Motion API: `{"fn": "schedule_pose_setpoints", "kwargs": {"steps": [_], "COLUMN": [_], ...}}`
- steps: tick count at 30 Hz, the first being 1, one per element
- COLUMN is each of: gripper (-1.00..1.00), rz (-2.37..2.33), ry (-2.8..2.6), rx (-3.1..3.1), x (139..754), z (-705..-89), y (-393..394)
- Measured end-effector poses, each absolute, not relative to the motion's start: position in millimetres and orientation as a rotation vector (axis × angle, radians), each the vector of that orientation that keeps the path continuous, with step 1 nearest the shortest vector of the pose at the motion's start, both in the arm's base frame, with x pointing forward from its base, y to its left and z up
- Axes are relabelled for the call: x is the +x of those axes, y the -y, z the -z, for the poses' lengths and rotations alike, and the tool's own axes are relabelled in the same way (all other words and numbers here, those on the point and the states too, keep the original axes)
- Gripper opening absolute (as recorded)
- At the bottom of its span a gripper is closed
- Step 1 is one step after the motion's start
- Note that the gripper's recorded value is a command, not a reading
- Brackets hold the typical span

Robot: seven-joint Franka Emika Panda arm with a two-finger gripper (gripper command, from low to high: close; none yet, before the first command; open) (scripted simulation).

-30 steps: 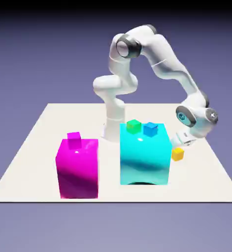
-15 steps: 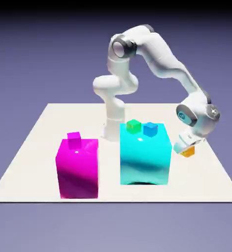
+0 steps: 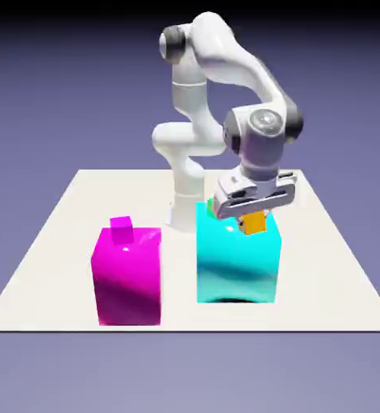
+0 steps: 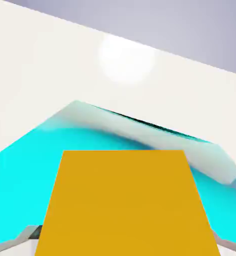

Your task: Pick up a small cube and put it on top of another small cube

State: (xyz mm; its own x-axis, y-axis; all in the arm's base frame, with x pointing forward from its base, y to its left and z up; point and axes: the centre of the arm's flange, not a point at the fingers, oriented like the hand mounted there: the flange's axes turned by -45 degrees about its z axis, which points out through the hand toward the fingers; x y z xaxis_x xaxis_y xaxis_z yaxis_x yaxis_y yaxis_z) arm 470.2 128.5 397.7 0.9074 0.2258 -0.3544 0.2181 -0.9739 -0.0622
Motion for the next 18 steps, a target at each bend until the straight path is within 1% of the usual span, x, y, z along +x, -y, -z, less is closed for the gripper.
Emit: {"fn": "schedule_pose_setpoints", "kwargs": {"steps": [7, 8, 10, 15, 16, 18], "gripper": [-1.00, -1.00, -1.00, -1.00, 1.00, 1.00], "rz": [-0.840, -0.899, -0.907, -0.906, -0.906, -0.907], "ry": [0.115, 0.173, 0.183, 0.183, 0.183, 0.184], "rx": [-3.007, -3.033, -3.037, -3.036, -3.036, -3.038], "x": [409, 401, 401, 375, 373, 373], "z": [-447, -441, -440, -381, -378, -378], "y": [-79, -92, -94, -91, -91, -91]}}
